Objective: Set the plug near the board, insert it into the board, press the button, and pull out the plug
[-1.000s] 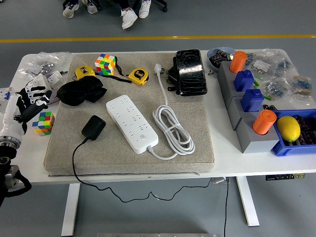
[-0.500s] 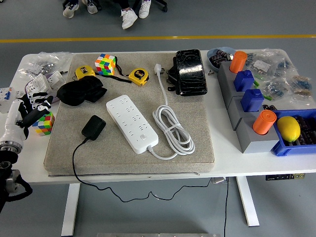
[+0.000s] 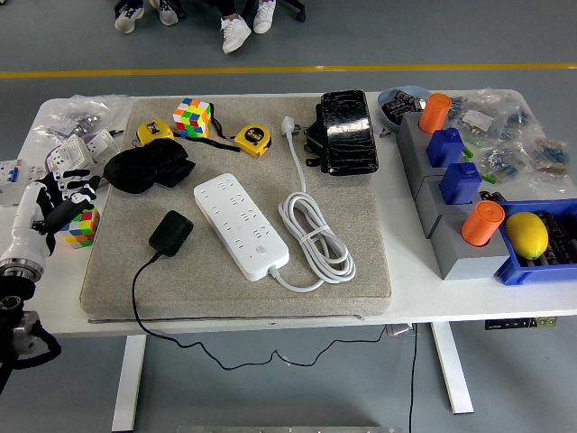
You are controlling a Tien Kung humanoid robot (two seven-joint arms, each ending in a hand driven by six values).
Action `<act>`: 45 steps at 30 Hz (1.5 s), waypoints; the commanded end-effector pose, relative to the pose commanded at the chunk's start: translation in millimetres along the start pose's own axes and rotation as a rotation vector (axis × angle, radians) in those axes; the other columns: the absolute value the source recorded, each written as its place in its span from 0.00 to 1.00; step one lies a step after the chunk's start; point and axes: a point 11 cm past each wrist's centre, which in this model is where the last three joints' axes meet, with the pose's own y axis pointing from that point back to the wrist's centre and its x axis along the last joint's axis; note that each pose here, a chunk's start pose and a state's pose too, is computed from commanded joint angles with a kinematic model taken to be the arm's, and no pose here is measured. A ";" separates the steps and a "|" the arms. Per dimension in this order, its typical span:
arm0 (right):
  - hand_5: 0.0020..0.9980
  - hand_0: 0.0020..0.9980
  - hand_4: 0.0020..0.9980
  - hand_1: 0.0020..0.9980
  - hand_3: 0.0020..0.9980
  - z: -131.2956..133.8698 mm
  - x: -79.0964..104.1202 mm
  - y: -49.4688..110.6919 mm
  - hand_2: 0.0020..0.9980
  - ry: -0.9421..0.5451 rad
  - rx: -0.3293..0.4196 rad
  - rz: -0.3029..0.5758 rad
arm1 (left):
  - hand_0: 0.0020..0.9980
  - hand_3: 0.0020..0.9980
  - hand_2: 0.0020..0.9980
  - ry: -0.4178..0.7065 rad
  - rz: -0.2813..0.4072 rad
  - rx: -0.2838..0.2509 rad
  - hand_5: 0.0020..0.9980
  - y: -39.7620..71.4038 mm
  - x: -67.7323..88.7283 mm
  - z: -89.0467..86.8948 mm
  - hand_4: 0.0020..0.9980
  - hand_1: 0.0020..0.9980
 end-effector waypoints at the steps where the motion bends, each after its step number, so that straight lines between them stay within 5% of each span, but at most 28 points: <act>1: 0.40 0.55 0.86 0.61 0.51 -0.5 0.5 0.0 0.56 -0.002 0.001 0.001 | 0.37 0.56 0.53 0.000 0.000 -0.002 0.33 -0.2 0.1 0.7 0.80 0.45; 11: 0.40 0.55 0.86 0.61 0.51 1.4 20.4 0.3 0.56 -0.037 -0.004 0.041 | 0.37 0.56 0.53 0.026 0.015 0.002 0.33 2.4 1.3 -0.3 0.80 0.45; 45: 0.40 0.55 0.87 0.62 0.51 -12.5 14.6 -1.8 0.56 -0.035 0.006 0.028 | 0.37 0.56 0.52 0.037 -0.002 -0.022 0.32 -4.4 -5.1 13.1 0.79 0.45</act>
